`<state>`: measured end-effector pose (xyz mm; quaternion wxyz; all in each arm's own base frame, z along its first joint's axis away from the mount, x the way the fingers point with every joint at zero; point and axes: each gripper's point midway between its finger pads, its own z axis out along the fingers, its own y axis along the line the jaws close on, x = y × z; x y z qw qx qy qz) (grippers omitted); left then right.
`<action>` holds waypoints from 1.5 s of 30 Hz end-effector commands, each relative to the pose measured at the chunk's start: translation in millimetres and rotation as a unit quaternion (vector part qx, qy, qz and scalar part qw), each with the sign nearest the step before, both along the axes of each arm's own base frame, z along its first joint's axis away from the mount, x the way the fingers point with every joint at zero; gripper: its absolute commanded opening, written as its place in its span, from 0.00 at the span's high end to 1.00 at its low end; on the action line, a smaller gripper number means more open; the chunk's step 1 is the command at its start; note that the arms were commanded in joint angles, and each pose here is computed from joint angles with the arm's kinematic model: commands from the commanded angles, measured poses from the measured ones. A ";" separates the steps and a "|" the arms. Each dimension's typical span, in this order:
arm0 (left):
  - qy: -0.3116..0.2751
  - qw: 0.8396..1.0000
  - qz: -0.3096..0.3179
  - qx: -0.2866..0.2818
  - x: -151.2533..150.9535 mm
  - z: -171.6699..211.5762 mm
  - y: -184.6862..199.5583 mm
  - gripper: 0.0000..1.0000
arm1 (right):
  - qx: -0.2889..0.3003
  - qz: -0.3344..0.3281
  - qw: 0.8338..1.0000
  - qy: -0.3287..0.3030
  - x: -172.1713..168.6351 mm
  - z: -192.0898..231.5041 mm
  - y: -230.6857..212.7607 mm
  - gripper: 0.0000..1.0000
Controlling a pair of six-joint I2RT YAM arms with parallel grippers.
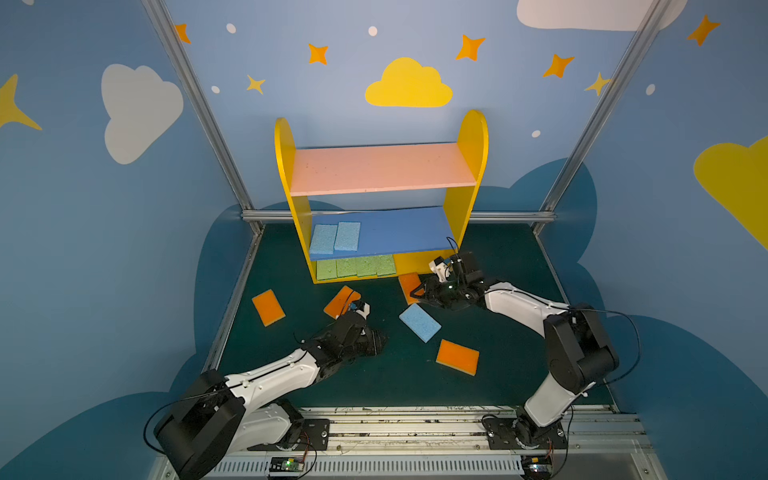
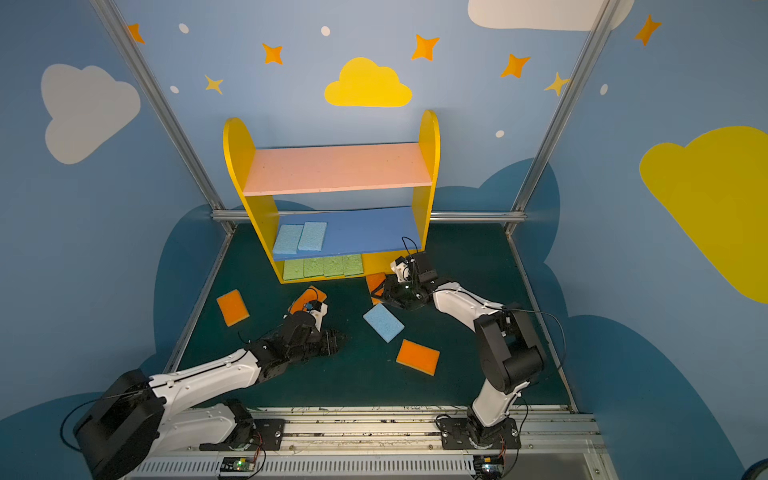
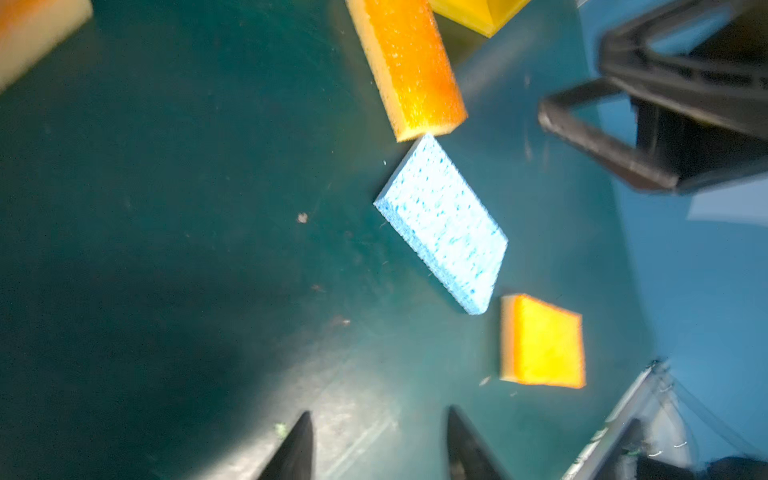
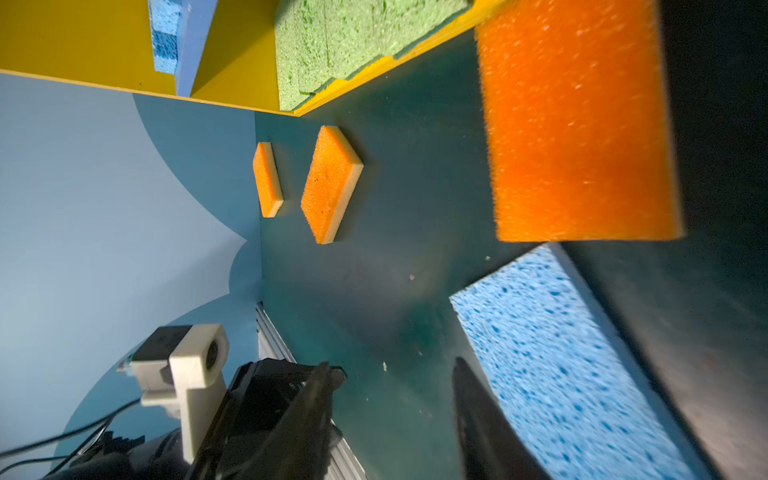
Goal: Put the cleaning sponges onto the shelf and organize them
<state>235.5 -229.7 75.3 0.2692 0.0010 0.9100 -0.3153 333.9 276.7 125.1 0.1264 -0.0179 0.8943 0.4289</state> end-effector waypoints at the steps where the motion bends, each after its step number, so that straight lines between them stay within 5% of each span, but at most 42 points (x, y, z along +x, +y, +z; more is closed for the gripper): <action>1: 0.006 1.000 -0.016 -0.009 -1.1 -3.6 -6.7 0.88 | -0.037 0.007 0.999 0.021 -16.4 -15.8 -31.8 0.47; 2: 0.009 1.000 -0.015 -0.009 -0.4 -5.3 -7.9 0.97 | -0.039 0.005 0.999 0.023 -17.9 -17.9 -37.0 0.45; 21: 0.027 0.999 -0.026 -0.024 11.8 -33.0 -45.3 0.97 | -0.028 -0.013 0.991 0.129 -36.6 -89.3 -67.4 0.50; 45: 0.054 0.998 -0.030 -0.030 19.3 -55.9 -57.7 0.97 | -0.034 0.023 0.989 0.140 -83.6 -94.3 -40.9 0.57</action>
